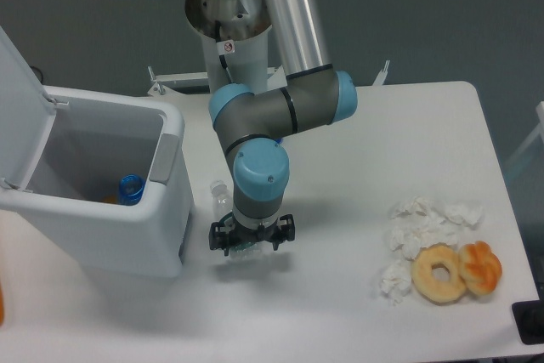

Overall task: Pick up the plastic bottle
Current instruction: 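Hold the bottle in the closed gripper near the table, then lift the held bottle up and away from the bin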

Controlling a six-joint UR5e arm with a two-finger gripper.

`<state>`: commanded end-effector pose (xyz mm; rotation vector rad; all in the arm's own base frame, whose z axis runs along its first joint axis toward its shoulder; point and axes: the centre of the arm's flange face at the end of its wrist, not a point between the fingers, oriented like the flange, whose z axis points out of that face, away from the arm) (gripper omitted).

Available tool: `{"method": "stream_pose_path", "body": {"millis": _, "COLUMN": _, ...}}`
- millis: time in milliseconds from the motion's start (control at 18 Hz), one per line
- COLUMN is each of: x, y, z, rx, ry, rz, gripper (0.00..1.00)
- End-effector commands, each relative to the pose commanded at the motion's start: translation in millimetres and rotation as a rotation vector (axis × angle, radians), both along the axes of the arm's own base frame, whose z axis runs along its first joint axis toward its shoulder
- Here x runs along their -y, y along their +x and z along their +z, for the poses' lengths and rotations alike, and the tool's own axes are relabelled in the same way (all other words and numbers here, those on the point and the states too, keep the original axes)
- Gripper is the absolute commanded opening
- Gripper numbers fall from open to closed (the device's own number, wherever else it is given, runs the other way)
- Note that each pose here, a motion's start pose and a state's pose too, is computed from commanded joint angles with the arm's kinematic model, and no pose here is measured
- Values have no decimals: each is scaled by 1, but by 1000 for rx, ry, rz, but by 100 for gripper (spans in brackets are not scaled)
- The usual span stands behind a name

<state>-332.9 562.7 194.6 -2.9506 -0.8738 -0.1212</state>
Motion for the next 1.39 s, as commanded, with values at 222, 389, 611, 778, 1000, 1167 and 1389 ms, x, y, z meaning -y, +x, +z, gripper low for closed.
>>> {"method": "stream_pose_path", "body": {"millis": 222, "x": 1, "y": 2, "z": 0, "rx": 2, "ry": 0, "rz": -6, "gripper": 100}}
{"method": "stream_pose_path", "body": {"millis": 389, "x": 2, "y": 4, "z": 1, "rx": 1, "ry": -2, "rz": -14, "gripper": 95}}
{"method": "stream_pose_path", "body": {"millis": 611, "x": 3, "y": 4, "z": 1, "rx": 1, "ry": -4, "rz": -14, "gripper": 93}}
{"method": "stream_pose_path", "body": {"millis": 778, "x": 4, "y": 5, "z": 0, "rx": 2, "ry": -7, "rz": -14, "gripper": 89}}
{"method": "stream_pose_path", "body": {"millis": 1000, "x": 4, "y": 4, "z": 1, "rx": 0, "ry": -7, "rz": -14, "gripper": 81}}
{"method": "stream_pose_path", "body": {"millis": 1167, "x": 3, "y": 5, "z": 2, "rx": -2, "ry": -7, "rz": -15, "gripper": 77}}
{"method": "stream_pose_path", "body": {"millis": 1389, "x": 4, "y": 5, "z": 1, "rx": -1, "ry": -8, "rz": -17, "gripper": 66}}
